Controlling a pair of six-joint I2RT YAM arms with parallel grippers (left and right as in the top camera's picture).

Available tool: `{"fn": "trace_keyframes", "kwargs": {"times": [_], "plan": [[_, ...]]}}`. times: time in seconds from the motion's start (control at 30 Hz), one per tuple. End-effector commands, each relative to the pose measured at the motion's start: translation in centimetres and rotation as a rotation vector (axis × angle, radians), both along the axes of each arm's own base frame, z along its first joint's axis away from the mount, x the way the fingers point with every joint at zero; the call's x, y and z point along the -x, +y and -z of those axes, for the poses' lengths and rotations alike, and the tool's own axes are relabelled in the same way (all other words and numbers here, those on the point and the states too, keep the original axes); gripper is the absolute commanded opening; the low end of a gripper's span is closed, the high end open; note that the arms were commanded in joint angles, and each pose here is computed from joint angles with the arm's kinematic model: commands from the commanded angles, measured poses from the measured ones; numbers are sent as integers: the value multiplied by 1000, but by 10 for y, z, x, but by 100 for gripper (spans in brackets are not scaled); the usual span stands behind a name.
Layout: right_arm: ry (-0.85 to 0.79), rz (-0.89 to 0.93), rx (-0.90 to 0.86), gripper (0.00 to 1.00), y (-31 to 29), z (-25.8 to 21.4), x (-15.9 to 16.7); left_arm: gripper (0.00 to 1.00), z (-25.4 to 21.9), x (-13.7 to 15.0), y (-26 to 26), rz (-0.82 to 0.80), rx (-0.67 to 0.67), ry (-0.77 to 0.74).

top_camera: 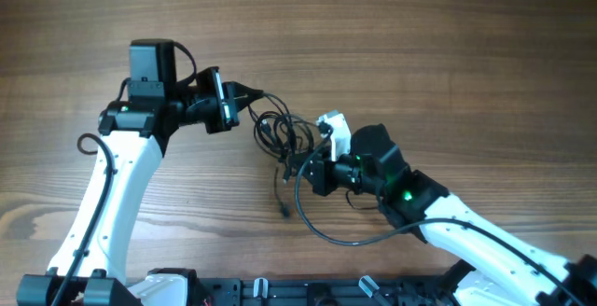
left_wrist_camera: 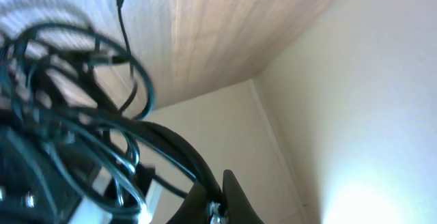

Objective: Untangle cables

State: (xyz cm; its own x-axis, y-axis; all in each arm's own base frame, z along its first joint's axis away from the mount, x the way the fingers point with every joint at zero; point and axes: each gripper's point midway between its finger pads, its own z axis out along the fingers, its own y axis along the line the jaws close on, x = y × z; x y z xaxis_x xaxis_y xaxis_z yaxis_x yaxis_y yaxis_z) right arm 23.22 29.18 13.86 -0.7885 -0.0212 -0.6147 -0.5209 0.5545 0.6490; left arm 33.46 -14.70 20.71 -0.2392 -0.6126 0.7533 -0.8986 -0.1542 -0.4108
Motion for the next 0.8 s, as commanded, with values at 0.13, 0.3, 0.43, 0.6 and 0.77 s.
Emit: {"fn": "trace_keyframes", "kwargs": {"times": [0.13,0.3,0.43,0.6,0.77], "plan": [[-47,21,-30,4,-7,-17,3,41,-9,-7,-1,259,-235,-454],[-45,21,-27,4,-7,-16,3,79,-9,4,-23,591,-401,-864],[-45,19,-24,4,-7,-15,4,86,1,21,-30,780,-470,-1014],[-67,4,-16,4,-7,-15,4,93,45,26,7,883,-753,-846],[-89,-7,-10,4,-7,-16,4,91,58,35,22,910,-817,-746]]}}
